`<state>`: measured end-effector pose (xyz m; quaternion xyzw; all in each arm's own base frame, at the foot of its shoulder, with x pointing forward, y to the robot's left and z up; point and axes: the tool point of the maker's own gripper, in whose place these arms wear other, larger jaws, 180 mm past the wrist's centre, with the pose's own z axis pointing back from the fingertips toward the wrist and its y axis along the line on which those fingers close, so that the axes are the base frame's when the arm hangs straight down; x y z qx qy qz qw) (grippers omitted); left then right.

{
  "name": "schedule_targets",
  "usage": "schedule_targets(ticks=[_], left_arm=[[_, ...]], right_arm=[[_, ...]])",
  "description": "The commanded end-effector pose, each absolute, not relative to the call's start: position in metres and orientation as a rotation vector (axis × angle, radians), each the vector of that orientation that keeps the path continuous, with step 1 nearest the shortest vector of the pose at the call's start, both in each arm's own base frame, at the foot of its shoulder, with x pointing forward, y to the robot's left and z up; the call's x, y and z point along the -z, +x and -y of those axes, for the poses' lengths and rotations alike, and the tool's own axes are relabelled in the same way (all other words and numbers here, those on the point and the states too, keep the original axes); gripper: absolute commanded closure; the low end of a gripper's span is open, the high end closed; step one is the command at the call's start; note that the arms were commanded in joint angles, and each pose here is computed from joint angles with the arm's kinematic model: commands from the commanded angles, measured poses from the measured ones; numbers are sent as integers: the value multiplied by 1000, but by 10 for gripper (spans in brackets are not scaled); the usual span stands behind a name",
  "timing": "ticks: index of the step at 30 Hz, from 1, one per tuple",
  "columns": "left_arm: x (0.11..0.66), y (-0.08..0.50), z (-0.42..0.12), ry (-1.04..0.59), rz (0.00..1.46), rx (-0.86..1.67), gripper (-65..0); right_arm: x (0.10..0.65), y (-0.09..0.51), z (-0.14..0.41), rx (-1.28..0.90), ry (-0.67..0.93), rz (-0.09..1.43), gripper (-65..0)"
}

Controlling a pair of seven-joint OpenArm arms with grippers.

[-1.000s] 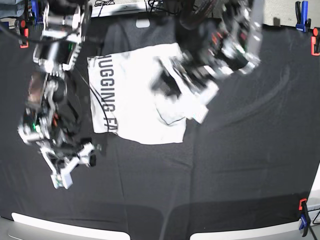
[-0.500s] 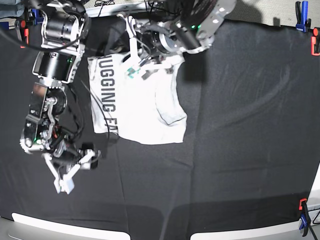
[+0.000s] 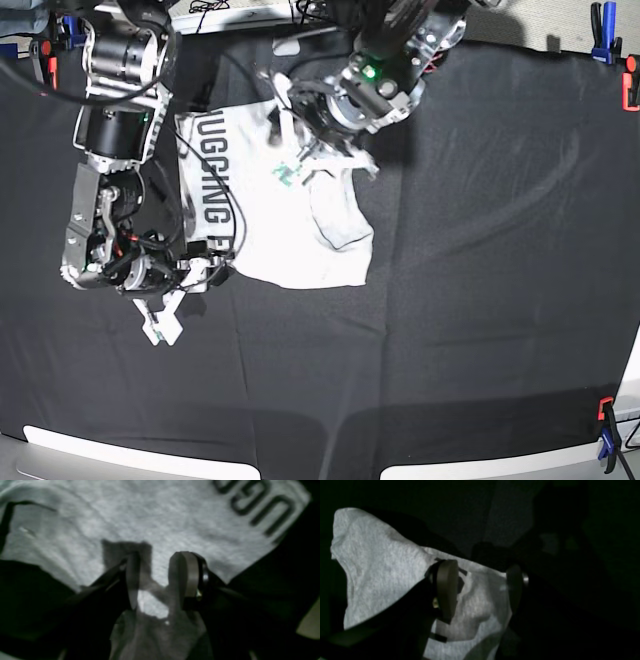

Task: Layout the t-shirt on the table in an organized manner, then fold the t-shirt properly
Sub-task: 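Grasp the bundle edge with the left gripper and the right gripper, then flip the bundle over with the left gripper and flatten it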

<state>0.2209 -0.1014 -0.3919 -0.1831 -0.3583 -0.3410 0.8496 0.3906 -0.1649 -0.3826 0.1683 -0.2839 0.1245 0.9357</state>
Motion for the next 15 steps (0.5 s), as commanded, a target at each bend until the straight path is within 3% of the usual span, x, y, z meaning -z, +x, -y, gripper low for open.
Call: schedule_targets(ticks=[1, 8, 15], left_arm=[[385, 227, 105, -397, 786, 699, -237], [415, 206, 110, -470, 661, 656, -237], [448, 221, 82, -250, 646, 776, -237]], right_arm=[[364, 404, 167, -268, 346, 636, -303], [384, 385, 166, -271, 355, 594, -303], [402, 360, 163, -267, 406, 556, -303]])
